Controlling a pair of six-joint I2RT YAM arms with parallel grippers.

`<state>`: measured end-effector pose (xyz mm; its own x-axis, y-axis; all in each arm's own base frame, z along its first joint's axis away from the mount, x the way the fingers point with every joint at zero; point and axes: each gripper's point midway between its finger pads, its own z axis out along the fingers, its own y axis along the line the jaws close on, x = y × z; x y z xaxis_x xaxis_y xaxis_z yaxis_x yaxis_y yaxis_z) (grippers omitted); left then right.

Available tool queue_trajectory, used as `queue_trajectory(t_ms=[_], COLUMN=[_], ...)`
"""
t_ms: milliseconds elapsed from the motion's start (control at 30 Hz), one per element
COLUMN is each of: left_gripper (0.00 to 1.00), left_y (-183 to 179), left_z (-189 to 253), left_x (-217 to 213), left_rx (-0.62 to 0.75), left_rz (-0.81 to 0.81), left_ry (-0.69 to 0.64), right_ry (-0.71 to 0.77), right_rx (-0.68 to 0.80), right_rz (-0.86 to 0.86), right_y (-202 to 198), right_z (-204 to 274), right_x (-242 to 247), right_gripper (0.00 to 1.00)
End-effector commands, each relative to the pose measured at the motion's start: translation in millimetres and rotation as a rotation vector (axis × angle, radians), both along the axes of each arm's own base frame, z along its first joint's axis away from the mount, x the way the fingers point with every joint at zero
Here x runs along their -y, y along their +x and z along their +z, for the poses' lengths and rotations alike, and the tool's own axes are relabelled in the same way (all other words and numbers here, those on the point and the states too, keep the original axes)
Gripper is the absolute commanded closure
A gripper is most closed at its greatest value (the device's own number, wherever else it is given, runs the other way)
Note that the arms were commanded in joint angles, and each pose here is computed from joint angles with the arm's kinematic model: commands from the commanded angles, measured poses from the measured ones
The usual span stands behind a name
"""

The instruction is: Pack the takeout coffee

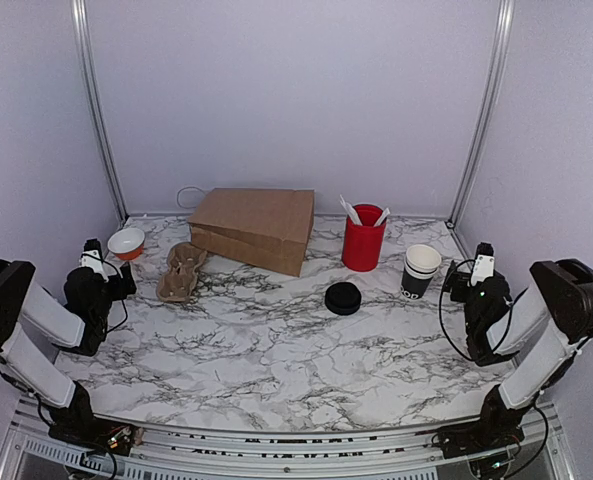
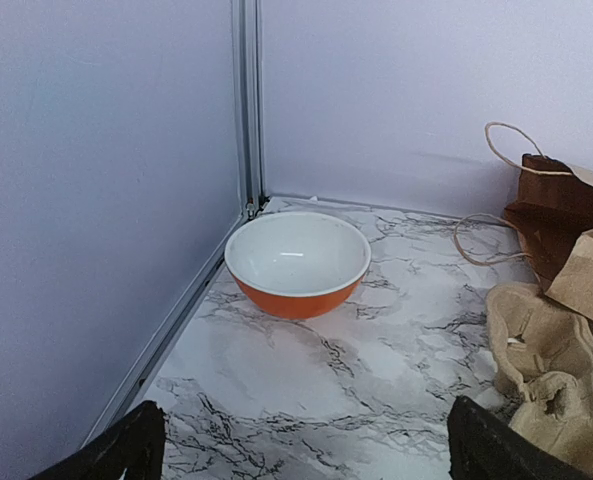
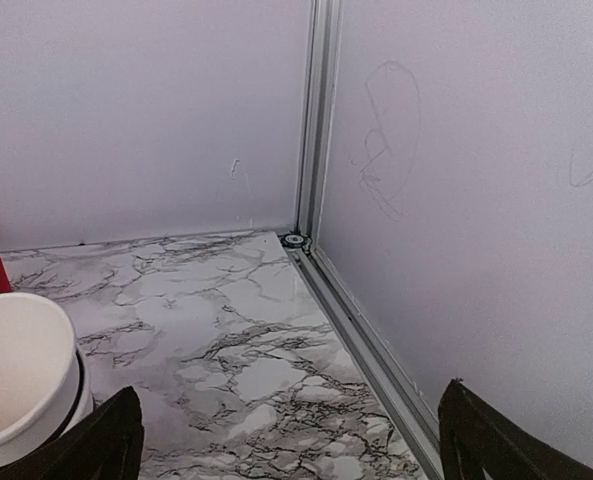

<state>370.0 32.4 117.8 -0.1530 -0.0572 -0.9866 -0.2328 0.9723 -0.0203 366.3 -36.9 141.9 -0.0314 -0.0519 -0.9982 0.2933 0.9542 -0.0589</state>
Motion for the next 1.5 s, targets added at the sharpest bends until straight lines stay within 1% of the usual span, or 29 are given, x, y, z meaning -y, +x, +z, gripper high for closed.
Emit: queue_trajectory(t_ms=[0,667,733,800,900,933,1000,1067,1233,1300,1333,1367,1433,1467], left_gripper=[0.01,0.01,0.01,0.01,0.01,0.01,0.01,0.01,0.01,0.01,0.01,0.01,0.01,0.01], left_y=[5,5,5,12,29,31,33,35,36,35,35,33,33,32], left_z=[10,9,15,23,31,33,43,56,97,112,120,123,143,149], left_x=[2,1,-6,-10,6,8,13,27,69,82,88,93,107,115], left_rx=[0.033,0.032,0.040,0.006,-0.067,-0.084,-0.084,-0.071,-0.066,-0.069,-0.070,-0.081,-0.070,-0.069], left_rz=[-0.012,-0.010,0.036,0.064,-0.031,-0.036,-0.044,-0.102,-0.254,-0.317,-0.352,-0.381,-0.465,-0.507], left_ry=[0.002,0.002,-0.005,-0.006,0.014,0.006,-0.056,-0.118,-0.155,-0.155,-0.157,-0.160,-0.164,-0.172], right_ry=[0.001,0.002,0.002,0.003,0.002,0.002,-0.001,0.010,-0.026,-0.043,-0.061,-0.084,-0.130,-0.138], right_rx=[0.022,0.018,0.019,0.018,0.021,0.022,0.032,0.015,0.030,0.060,0.053,0.034,0.011,0.024], right_rz=[-0.001,0.001,0.002,0.001,0.000,0.000,-0.015,-0.027,-0.001,0.003,-0.036,-0.049,-0.017,-0.005], right_y=[4,4,4,3,3,3,2,3,0,-5,-7,-5,6,9], right_z=[7,6,6,6,6,7,9,9,13,21,23,27,45,58], right_x=[1,0,0,1,1,1,3,4,-5,-8,-7,-12,-27,-34], right_gripper=[0.00,0.00,0.00,0.00,0.00,0.00,0.00,0.00,0.00,0.00,0.00,0.00,0.00,0.00])
